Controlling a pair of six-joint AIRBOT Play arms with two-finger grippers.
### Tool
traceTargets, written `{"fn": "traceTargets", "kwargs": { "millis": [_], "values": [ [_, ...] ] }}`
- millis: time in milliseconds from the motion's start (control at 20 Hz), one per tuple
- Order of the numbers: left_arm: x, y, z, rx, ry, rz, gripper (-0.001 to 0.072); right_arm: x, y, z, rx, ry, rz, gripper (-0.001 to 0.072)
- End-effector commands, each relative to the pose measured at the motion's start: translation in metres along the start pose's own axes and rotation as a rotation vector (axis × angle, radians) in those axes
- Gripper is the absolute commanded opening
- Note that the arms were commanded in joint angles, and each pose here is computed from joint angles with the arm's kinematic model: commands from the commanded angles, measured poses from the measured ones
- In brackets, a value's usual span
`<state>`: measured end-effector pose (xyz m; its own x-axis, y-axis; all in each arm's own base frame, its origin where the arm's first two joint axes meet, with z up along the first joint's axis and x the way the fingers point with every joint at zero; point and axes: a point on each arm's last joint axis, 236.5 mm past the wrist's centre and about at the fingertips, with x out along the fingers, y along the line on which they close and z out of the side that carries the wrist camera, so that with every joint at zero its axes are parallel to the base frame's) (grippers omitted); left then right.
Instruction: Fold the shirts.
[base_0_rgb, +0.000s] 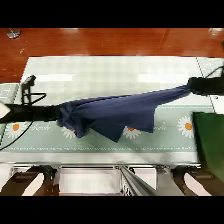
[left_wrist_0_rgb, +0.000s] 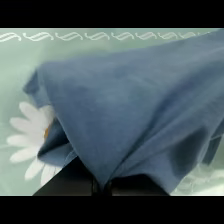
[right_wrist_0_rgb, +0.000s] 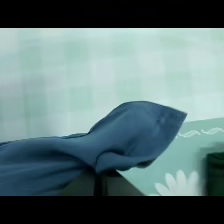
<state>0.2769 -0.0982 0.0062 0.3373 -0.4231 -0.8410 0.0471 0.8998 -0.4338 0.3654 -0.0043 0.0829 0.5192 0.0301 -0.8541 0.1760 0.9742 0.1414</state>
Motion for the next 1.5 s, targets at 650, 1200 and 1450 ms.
{"fn": "traceTargets", "kwargs": {
  "millis": [650,1200,1450],
  "values": [
    [0.019,0.028,0.036,-0.238,0.013,-0.278,0.0702,0.06,-0.081,-0.073,0.415,0.175,0.163,0.0616],
    [0.087,0.01,0.022,-0.263,0.09,-0.341,0.049,0.073,-0.027,-0.172,0.451,0.383,0.33,0.0616],
    [0.073,0.0,0.049,-0.204,0.056,-0.369,0.0021,0.075,-0.013,-0.195,0.354,0.474,0.293,0.0617]
  ]
}}
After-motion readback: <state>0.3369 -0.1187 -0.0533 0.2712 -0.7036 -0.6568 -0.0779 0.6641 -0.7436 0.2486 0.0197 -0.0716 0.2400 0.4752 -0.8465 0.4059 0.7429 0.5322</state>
